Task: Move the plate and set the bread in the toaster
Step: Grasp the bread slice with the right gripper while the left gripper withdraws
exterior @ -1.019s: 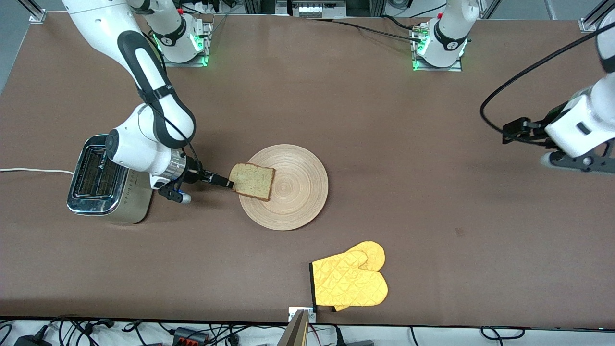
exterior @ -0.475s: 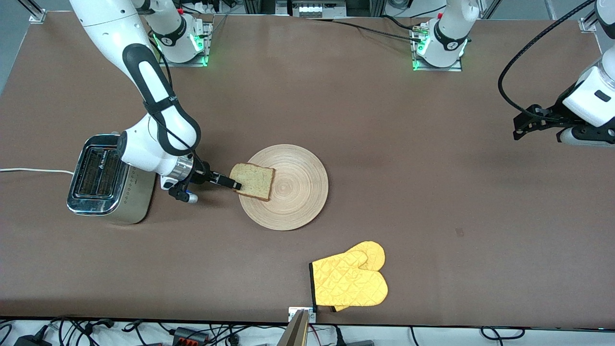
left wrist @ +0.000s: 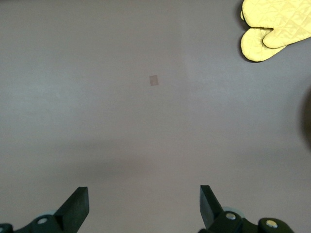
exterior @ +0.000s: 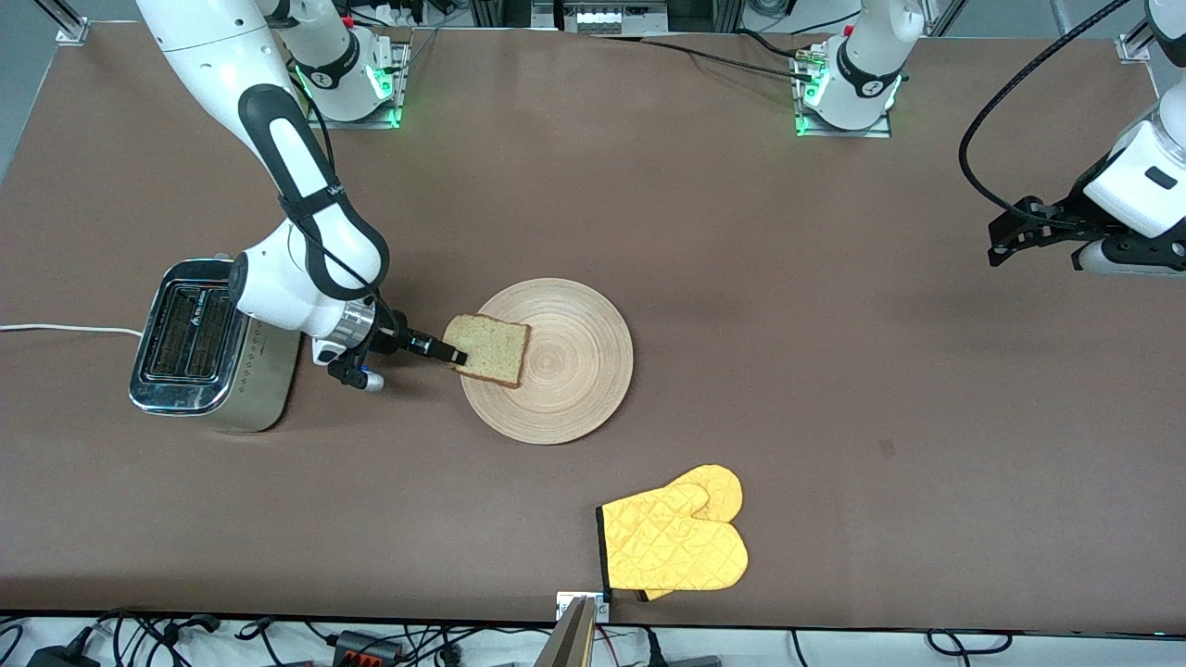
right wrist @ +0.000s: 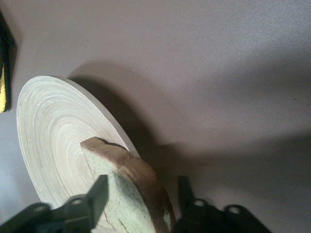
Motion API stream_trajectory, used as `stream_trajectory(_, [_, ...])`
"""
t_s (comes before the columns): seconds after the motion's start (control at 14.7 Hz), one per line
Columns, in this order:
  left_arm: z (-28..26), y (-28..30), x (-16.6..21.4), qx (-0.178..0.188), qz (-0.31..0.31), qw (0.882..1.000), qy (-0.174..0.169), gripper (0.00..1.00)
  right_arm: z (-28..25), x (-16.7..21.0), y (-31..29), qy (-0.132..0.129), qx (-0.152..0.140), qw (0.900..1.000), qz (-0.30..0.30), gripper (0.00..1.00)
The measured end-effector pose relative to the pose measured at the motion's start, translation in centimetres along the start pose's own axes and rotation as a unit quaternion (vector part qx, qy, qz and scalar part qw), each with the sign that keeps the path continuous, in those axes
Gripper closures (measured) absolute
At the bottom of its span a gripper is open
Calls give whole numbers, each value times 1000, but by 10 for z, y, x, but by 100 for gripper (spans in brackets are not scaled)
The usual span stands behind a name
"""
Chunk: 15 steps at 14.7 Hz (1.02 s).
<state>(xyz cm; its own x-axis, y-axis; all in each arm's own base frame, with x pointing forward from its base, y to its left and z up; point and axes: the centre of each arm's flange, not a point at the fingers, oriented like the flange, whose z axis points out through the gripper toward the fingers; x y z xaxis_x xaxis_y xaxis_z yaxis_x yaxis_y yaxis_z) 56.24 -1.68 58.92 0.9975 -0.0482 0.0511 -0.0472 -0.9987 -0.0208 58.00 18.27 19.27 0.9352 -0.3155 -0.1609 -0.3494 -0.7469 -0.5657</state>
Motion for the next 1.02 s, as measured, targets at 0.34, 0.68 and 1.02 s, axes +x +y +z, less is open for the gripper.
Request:
stream_trajectory(0.34, [1, 5, 0, 0, 3, 1000, -1, 0, 0, 0, 0, 0, 0, 1000, 0, 53])
stream_trajectory(0.68, [1, 5, 0, 0, 2, 1000, -1, 0, -1, -1, -5, 0, 4, 1000, -1, 86])
stream_trajectory(1.02, [1, 5, 0, 0, 2, 1000, -2, 0, -24, 4, -22, 17, 18, 1000, -11, 87])
